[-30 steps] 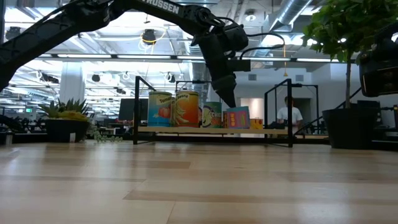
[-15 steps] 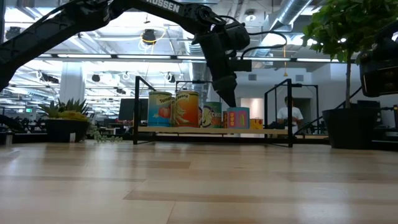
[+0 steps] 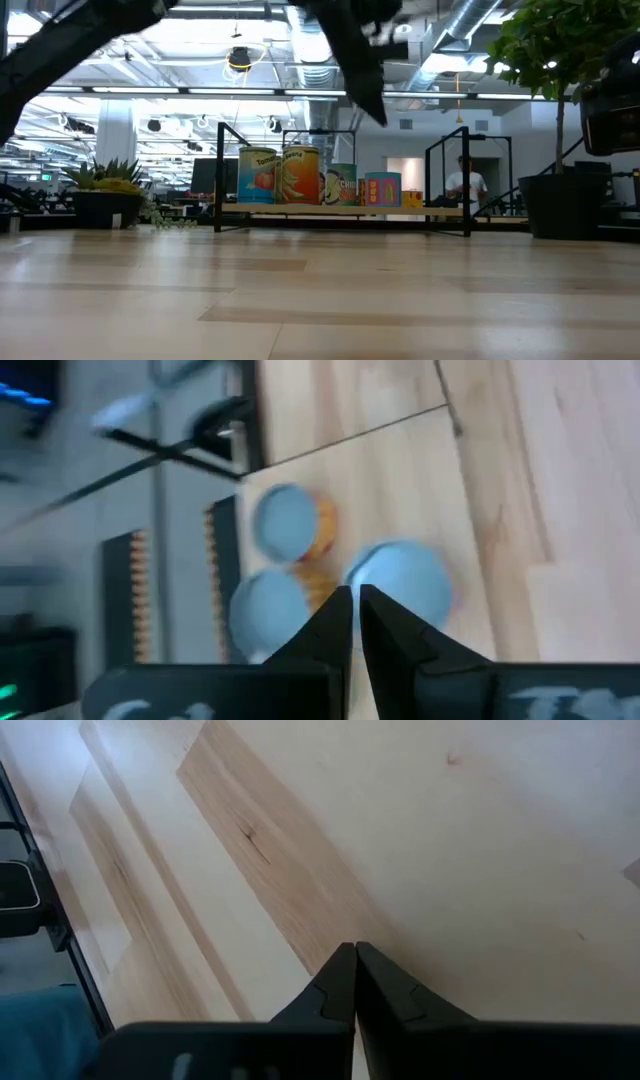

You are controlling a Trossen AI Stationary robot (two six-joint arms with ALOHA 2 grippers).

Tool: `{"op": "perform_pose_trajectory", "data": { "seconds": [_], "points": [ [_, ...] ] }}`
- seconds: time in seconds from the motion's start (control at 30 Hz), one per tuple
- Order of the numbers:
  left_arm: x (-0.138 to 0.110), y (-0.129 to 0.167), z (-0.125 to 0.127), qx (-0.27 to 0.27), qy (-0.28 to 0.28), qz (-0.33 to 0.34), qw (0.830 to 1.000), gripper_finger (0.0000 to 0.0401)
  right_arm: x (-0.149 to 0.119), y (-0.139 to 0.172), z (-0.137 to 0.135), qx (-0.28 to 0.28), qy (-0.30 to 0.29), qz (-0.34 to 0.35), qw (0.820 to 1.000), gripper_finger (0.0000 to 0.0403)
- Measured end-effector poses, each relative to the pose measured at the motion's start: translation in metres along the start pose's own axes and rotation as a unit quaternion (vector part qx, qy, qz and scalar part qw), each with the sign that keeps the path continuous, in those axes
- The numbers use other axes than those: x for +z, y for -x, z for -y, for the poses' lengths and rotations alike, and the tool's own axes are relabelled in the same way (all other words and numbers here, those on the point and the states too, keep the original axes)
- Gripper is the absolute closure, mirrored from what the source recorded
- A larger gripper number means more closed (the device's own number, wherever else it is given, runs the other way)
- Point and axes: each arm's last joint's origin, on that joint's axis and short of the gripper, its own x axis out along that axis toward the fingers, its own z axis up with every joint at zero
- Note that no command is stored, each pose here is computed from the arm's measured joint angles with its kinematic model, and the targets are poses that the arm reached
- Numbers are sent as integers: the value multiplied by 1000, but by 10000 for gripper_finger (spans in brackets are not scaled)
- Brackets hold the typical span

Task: Pick and place cans onto a shelf
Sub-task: Adjust the canned goods on the shelf

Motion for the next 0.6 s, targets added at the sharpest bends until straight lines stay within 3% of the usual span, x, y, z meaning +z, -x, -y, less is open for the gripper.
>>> {"op": "perform_pose_trajectory", "data": {
  "seconds": [0.13,0.27,0.4,0.6],
  "points": [
    [-4,48,4,5,33,-26,999,386,0,0,-1,6,0,-4,1000,374],
    [-9,91,10,-28,121,-27,992,386,0,0,-1,5,1,-5,1000,375],
    [-15,121,22,-87,227,-41,969,386,0,0,-1,6,-1,-4,1000,376],
    [-21,144,55,-182,285,-124,933,386,2,-1,-1,6,7,-1,1000,372]
  ]
}}
